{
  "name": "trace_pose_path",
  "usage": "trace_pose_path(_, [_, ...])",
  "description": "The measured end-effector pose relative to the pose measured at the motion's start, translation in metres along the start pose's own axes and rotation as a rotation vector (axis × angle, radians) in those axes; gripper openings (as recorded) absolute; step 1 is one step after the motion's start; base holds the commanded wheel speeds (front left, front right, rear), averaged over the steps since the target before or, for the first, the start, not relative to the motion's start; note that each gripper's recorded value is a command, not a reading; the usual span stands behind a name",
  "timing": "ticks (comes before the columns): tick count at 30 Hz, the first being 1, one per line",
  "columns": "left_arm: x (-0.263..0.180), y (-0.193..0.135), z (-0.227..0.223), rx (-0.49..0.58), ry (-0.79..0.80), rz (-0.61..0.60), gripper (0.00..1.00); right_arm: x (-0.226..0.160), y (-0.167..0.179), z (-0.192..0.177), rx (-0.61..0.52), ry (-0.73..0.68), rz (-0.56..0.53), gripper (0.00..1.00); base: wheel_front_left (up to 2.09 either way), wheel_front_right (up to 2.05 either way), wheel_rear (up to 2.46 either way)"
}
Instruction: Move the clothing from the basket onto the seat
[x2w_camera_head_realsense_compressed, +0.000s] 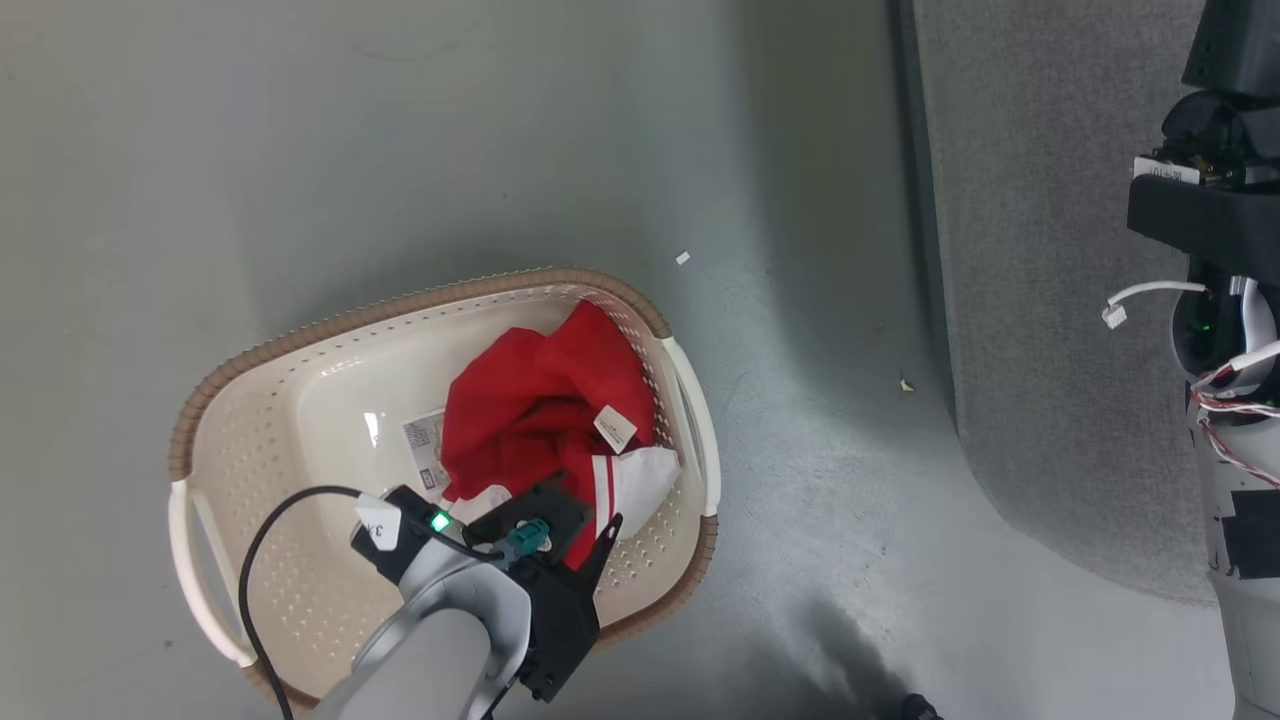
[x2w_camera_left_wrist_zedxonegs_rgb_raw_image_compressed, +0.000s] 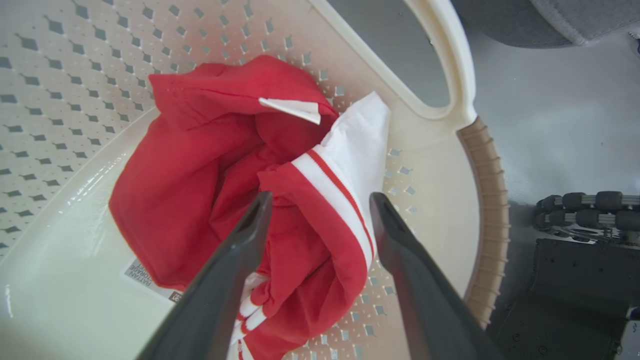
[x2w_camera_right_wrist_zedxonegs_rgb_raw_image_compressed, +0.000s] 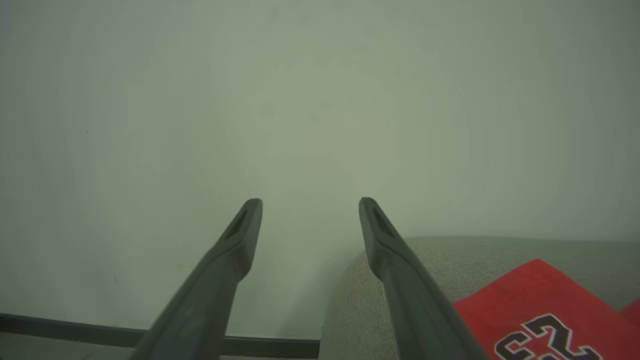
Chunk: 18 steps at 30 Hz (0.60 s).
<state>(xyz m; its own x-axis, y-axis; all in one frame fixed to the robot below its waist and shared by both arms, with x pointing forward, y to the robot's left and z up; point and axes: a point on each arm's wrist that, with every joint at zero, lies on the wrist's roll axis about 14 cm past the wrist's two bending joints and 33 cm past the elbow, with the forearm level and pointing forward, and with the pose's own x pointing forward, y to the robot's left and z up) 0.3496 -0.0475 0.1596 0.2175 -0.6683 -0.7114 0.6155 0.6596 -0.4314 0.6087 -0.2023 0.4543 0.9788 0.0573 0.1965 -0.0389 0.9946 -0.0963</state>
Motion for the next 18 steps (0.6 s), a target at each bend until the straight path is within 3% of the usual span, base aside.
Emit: trace_pose_path(18, [0.026, 0.002, -0.027, 0.007, 0.102, -0.045, 1.00, -0.007, -0.014, -0.020, -0.053, 0.047, -0.021, 1.00, 0.00, 0.00, 0.00])
